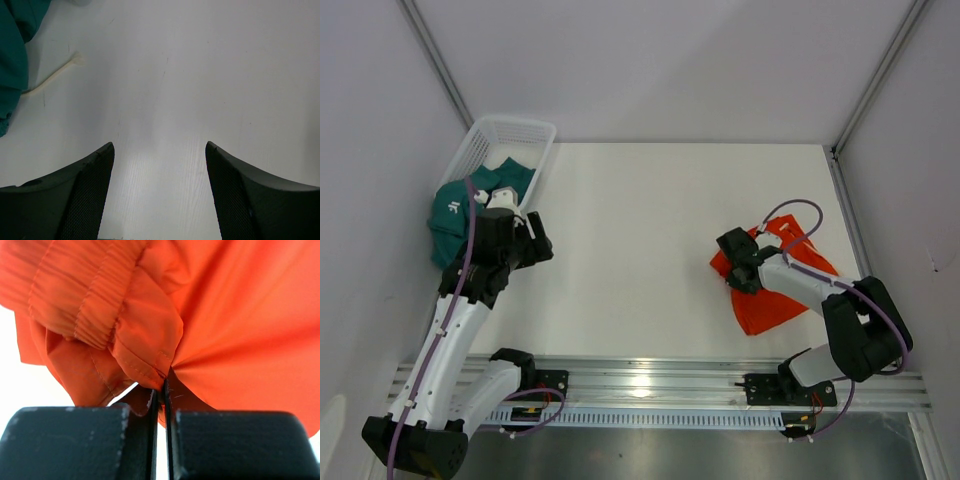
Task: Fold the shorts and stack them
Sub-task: Neatly place the folded shorts to the corner
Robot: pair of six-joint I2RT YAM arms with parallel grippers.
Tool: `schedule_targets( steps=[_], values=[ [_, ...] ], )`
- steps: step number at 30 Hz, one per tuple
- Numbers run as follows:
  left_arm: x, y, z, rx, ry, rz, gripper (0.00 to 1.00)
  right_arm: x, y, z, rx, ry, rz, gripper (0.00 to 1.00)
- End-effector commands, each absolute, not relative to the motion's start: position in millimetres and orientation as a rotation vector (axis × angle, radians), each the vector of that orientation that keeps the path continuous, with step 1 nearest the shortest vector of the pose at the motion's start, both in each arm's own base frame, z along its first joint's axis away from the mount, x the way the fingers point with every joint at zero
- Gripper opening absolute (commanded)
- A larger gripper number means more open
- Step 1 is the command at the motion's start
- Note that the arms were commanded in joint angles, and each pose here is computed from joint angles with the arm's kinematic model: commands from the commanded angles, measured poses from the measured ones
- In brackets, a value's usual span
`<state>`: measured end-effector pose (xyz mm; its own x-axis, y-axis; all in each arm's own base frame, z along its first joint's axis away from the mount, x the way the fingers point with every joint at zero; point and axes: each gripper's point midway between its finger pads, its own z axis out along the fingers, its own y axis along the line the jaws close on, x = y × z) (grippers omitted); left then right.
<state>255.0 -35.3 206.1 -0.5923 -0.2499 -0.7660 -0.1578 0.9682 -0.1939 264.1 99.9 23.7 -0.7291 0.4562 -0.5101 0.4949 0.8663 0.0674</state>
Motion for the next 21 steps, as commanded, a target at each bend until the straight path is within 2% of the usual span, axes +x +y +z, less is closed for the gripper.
schedule_targets(
  steps=[1,6,12,21],
  values=[
    [258,-37,211,-0.256,2.196,-0.145,0.76,267,74,35,0.885,2.401,-0.171,0.00],
    [258,-37,209,-0.257,2.199,-0.142,0.76,282,38,42,1.120,2.344,-0.233,0.00],
    [258,-37,209,-0.253,2.200,-0.147,0.76,273,-7,34,1.420,2.249,-0.260,0.00],
    [258,-38,209,-0.249,2.203,-0.150,0.76,244,-29,37,1.546,2.087,-0.278,0.00]
  ],
)
